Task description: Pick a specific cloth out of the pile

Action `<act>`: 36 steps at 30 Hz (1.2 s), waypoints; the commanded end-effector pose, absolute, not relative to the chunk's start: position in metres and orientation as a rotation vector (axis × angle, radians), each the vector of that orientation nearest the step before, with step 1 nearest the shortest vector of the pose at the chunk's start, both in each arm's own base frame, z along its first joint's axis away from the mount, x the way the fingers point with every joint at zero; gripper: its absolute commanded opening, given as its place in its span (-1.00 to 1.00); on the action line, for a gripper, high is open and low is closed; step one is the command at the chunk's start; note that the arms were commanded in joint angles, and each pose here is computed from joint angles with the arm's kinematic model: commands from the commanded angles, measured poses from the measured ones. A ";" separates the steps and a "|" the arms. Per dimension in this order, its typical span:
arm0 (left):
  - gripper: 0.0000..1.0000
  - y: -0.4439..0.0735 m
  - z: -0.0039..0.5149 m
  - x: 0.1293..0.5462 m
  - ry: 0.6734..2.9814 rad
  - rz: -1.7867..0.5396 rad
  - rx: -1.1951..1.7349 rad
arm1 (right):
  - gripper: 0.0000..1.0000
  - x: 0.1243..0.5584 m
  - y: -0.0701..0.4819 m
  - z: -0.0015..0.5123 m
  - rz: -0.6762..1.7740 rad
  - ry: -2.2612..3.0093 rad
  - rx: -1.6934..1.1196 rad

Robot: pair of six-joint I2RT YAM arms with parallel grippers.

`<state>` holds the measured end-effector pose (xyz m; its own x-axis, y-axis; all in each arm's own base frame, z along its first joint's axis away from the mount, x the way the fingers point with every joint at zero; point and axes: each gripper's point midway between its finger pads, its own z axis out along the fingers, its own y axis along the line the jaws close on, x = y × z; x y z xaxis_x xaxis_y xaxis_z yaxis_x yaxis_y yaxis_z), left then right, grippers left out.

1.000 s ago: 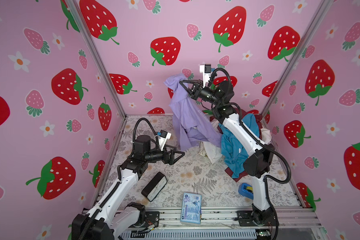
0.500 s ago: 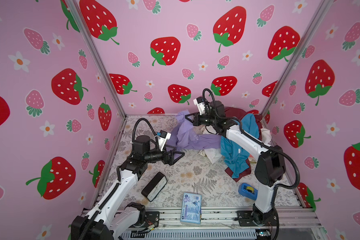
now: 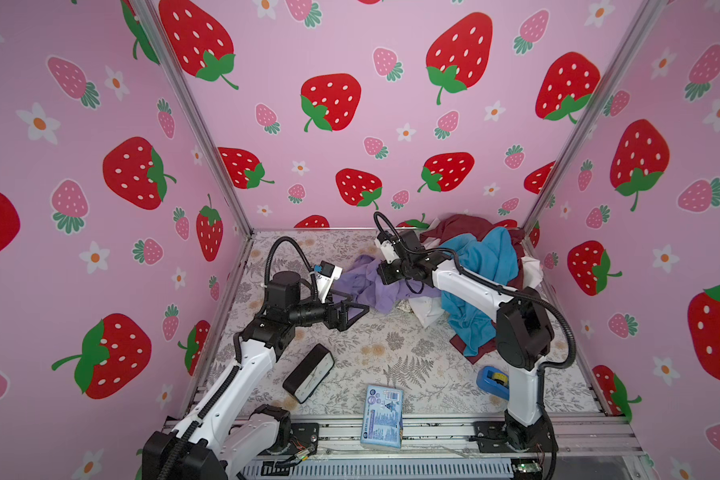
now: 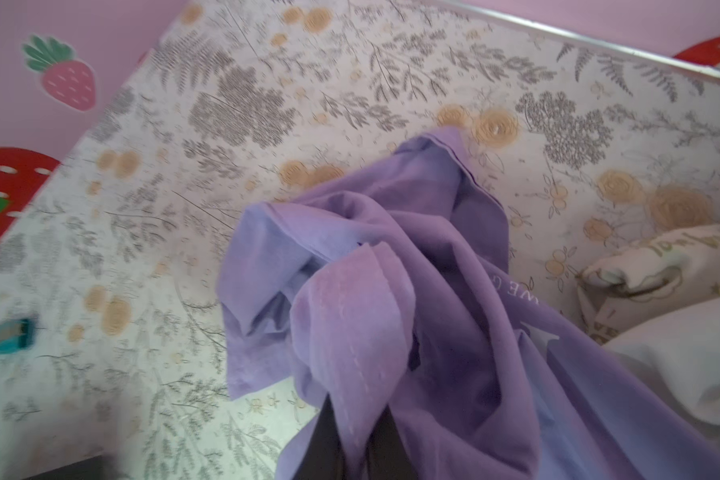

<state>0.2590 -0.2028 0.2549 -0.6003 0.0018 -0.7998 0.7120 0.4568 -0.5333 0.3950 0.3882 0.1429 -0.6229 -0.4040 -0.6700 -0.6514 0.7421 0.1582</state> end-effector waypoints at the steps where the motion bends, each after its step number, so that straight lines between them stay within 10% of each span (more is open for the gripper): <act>1: 0.99 -0.205 0.257 0.255 1.931 -1.199 0.624 | -0.48 0.405 0.363 0.118 0.280 2.374 -0.815; 12: 0.98 -0.205 0.256 0.256 1.935 -1.199 0.624 | 0.99 0.412 0.347 0.102 0.089 2.372 -0.826; 36: 0.99 -0.206 0.252 0.258 1.951 -1.208 0.617 | 0.99 0.425 0.318 0.038 0.038 2.489 -0.850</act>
<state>0.2606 -0.2032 0.2515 -0.6094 0.0041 -0.7929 0.7058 0.4584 -0.5401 0.4285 0.3208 0.0556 -0.6638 -0.5532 -0.5033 -0.5600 0.8137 -0.1558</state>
